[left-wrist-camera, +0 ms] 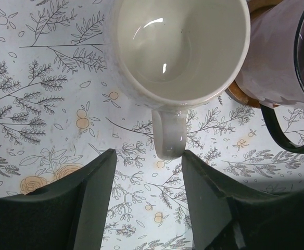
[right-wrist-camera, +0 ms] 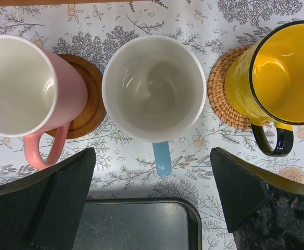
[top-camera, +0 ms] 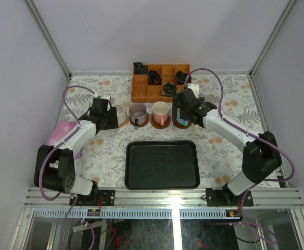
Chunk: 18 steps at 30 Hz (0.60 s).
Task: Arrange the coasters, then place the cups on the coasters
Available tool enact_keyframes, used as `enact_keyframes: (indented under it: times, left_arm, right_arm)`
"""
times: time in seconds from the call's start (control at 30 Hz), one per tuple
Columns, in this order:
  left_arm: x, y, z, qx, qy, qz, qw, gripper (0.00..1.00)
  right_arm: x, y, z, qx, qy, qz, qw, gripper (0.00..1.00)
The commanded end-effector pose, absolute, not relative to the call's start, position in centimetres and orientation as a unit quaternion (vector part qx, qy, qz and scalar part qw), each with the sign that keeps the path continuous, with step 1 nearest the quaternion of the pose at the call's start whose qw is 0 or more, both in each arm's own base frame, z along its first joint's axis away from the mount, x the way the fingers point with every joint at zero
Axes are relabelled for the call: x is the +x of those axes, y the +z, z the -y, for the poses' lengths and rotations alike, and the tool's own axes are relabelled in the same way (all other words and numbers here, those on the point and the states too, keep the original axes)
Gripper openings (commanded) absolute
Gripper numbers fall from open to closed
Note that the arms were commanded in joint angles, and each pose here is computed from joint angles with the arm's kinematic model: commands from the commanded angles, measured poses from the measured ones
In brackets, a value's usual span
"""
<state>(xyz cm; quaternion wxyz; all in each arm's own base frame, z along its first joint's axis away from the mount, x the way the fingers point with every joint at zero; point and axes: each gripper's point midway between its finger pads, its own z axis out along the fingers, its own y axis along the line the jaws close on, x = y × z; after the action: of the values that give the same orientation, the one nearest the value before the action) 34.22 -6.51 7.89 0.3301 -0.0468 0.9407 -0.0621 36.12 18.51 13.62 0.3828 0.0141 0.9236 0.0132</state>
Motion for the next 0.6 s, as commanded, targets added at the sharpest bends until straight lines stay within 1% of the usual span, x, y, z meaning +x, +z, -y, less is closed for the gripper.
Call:
enact_keyframes:
  times: [0.0,0.57]
  left_arm:
    - [34.83,8.94,5.83,-0.05,-0.049,-0.934,0.35,0.54]
    - [34.63,9.84,5.31,-0.053,-0.039,-0.931,0.359,0.58]
  right_arm:
    - [36.83,15.42,-18.85,0.024,0.033,-0.914,0.404,0.99]
    - [36.47,15.92,-18.27,0.03,0.03,-0.91,0.413,0.99]
